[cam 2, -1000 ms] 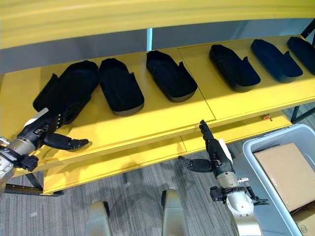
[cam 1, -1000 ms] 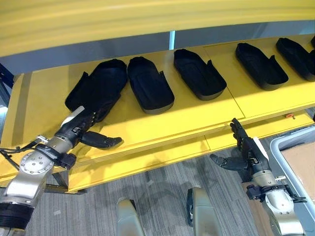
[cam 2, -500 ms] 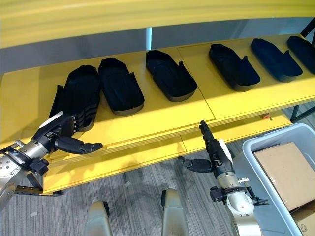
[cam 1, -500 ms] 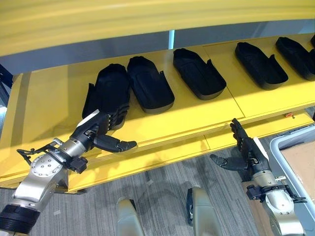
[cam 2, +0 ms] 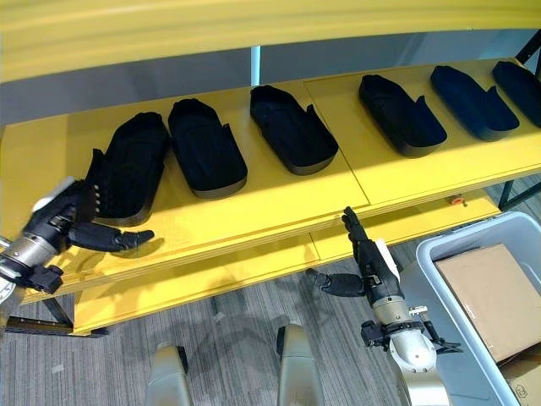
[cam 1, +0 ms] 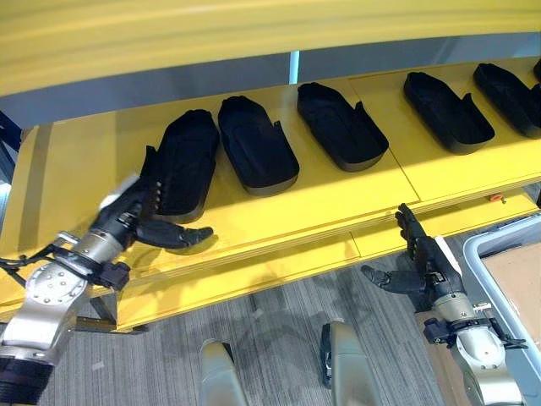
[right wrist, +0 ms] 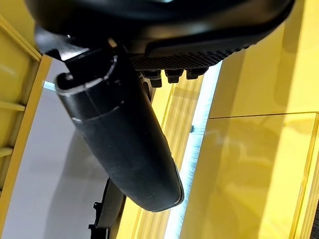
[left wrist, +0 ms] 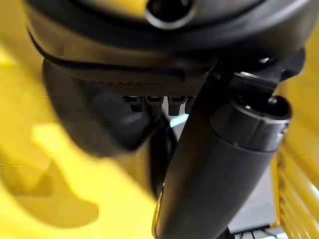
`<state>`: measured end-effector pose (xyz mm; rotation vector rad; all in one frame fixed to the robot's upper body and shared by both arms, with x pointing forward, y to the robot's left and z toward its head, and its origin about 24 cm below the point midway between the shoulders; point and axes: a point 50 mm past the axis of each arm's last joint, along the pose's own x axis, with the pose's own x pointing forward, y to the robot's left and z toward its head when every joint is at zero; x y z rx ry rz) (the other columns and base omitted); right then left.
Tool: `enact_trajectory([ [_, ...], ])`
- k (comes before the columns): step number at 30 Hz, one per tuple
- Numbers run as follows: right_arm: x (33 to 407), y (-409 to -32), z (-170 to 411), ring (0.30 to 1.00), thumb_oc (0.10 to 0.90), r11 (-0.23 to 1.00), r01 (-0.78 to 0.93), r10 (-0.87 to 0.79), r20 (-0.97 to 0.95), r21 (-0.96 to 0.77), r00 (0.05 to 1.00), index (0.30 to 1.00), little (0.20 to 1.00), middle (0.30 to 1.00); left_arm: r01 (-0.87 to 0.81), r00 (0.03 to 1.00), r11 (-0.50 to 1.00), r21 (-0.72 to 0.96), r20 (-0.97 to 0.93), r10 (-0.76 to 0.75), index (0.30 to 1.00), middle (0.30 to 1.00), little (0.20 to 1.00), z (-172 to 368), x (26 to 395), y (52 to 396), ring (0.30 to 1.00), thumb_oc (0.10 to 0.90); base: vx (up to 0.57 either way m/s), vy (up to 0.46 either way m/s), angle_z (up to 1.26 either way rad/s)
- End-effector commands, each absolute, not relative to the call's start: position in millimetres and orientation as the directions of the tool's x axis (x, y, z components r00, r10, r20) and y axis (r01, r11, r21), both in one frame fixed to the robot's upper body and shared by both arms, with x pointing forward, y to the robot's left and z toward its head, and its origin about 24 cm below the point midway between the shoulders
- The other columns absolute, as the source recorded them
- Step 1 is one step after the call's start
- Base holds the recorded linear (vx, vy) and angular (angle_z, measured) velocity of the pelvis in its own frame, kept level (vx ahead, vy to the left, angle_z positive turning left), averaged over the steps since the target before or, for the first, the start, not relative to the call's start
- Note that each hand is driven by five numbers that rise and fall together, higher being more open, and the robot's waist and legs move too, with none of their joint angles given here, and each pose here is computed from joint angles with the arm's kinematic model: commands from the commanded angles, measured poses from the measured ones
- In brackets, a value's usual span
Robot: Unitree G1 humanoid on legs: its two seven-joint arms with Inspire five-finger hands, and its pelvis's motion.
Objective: Move parts from the plastic box to the shelf.
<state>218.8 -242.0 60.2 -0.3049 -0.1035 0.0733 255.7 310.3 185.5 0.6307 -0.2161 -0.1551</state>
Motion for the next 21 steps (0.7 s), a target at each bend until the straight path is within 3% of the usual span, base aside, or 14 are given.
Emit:
enact_trajectory([
  [1, 222, -250, 111, 1.000, 0.900, 0.942, 0.002, 0.121, 0.344, -0.335, 0.931, 1.000, 1.000, 1.000, -0.199, 0.833, 0.690, 0.696, 0.491, -0.254, 1.000, 1.000, 1.000, 265, 246, 308, 1.000, 0.900, 0.00, 0.000, 0.00],
  [3, 222, -250, 111, 1.000, 0.900, 0.942, -0.003, 0.124, 0.341, -0.336, 0.932, 1.000, 1.000, 1.000, -0.241, 0.821, 0.653, 0.718, 0.509, -0.257, 1.000, 1.000, 1.000, 273, 244, 308, 1.000, 0.900, 0.00, 0.000, 0.00],
  [4, 222, -250, 111, 1.000, 0.900, 0.939, -0.006, 0.130, 0.339, -0.344, 0.932, 1.000, 1.000, 1.000, -0.296, 0.802, 0.553, 0.779, 0.517, -0.298, 1.000, 1.000, 1.000, 286, 239, 303, 1.000, 0.900, 0.00, 0.000, 0.00],
  [13, 220, -254, 112, 1.000, 0.900, 0.931, 0.002, 0.130, 0.338, -0.366, 0.932, 1.000, 1.000, 1.000, -0.437, 0.744, 0.376, 0.817, 0.563, -0.360, 1.000, 1.000, 1.000, 305, 220, 294, 1.000, 0.900, 0.00, 0.000, 0.00],
  [19, 221, -253, 114, 1.000, 0.900, 0.928, -0.003, 0.141, 0.344, -0.372, 0.928, 1.000, 1.000, 1.000, -0.424, 0.750, 0.285, 0.860, 0.510, -0.421, 1.000, 1.000, 1.000, 303, 221, 284, 1.000, 0.900, 0.00, 0.000, 0.00],
  [21, 221, -252, 113, 1.000, 0.900, 0.926, -0.008, 0.146, 0.340, -0.377, 0.929, 1.000, 1.000, 1.000, -0.384, 0.775, 0.186, 0.904, 0.426, -0.467, 1.000, 1.000, 1.000, 297, 224, 276, 1.000, 0.900, 0.00, 0.000, 0.00],
])
